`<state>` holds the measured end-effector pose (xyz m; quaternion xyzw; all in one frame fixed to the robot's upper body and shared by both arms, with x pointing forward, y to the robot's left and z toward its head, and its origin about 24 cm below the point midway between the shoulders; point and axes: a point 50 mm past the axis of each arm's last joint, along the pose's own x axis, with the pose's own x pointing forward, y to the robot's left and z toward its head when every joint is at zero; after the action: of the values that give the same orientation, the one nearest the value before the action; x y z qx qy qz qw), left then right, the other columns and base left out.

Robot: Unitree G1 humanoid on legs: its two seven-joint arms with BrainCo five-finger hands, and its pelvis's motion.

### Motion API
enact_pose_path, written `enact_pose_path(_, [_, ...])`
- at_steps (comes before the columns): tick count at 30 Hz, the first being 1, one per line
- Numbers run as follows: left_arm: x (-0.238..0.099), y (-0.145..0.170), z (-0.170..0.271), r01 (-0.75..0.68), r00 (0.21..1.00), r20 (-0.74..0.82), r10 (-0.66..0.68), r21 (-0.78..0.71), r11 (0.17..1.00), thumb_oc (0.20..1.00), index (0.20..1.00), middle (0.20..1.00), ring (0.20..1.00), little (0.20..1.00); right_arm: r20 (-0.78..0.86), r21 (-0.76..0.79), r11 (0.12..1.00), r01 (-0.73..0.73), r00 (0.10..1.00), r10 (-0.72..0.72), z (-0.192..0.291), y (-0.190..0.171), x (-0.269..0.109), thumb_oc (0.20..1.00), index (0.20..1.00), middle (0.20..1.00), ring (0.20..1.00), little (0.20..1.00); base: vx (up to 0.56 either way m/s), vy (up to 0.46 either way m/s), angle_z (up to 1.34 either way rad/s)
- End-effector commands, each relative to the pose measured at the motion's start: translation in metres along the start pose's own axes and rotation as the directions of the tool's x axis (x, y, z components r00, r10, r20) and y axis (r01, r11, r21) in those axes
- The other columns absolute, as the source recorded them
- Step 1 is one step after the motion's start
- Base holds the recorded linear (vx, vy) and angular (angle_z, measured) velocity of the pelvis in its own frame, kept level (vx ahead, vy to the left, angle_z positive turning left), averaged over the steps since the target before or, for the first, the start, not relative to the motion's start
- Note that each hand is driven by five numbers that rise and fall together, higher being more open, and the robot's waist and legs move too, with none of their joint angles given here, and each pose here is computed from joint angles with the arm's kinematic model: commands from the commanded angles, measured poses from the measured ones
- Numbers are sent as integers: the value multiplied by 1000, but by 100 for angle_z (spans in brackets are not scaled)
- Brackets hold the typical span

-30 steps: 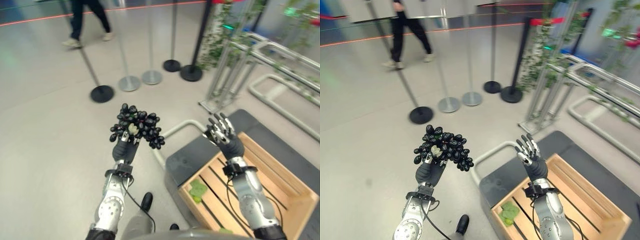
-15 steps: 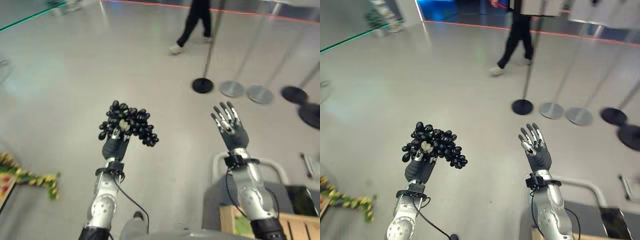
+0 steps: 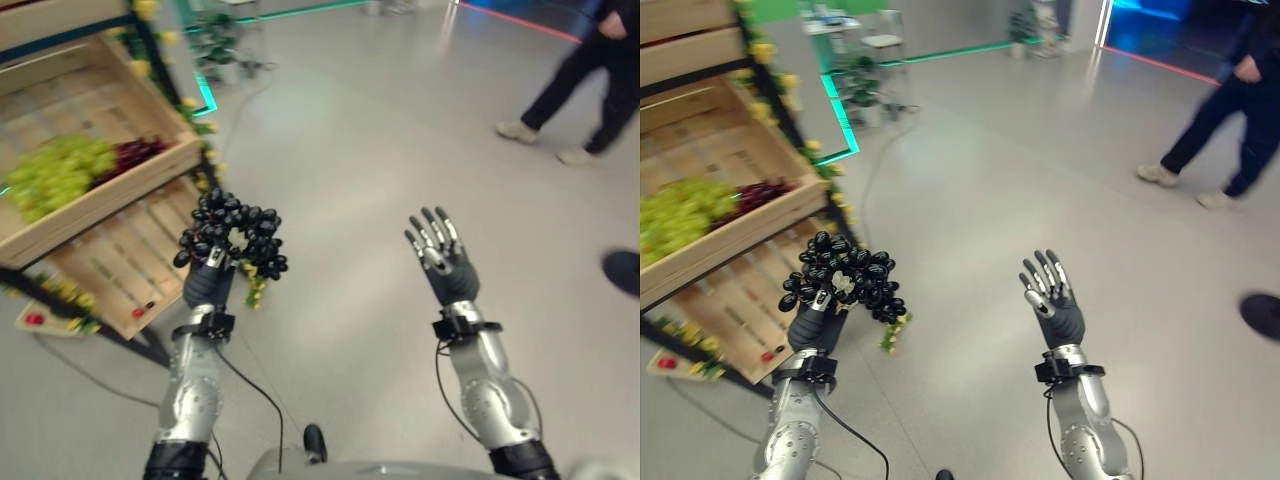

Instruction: Pick up the fruits from the basket on one side to the basket on the other side

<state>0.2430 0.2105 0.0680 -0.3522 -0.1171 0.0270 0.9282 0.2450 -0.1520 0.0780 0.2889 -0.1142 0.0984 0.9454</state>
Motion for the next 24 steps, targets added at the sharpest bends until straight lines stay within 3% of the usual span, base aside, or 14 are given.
enact_pose_path(1, [15, -43, 23, 217, 967, 120, -227, 89, 972, 200, 200, 200, 200, 200, 133, -76, 997, -22, 991, 32, 28, -1, 9, 1000, 1000, 1000, 1000, 1000, 374, 133, 144])
enact_pose_path(7, [15, -48, 20, 263, 959, 91, -270, 82, 961, 200, 200, 200, 200, 200, 121, -75, 993, 86, 990, -77, 28, -24, -7, 1000, 1000, 1000, 1000, 1000, 415, -93, 156])
enact_pose_path(12, [16, -49, 15, 285, 954, 60, -294, 131, 950, 200, 200, 200, 200, 200, 128, -103, 990, 98, 988, -85, 32, -27, -13, 1000, 1000, 1000, 1000, 1000, 322, -138, 142])
enact_pose_path(24, [19, -61, 21, 335, 931, 99, -352, 154, 930, 200, 200, 200, 200, 200, 80, -202, 974, 105, 993, -90, 39, -41, -22, 1000, 1000, 1000, 1000, 1000, 243, -251, 46])
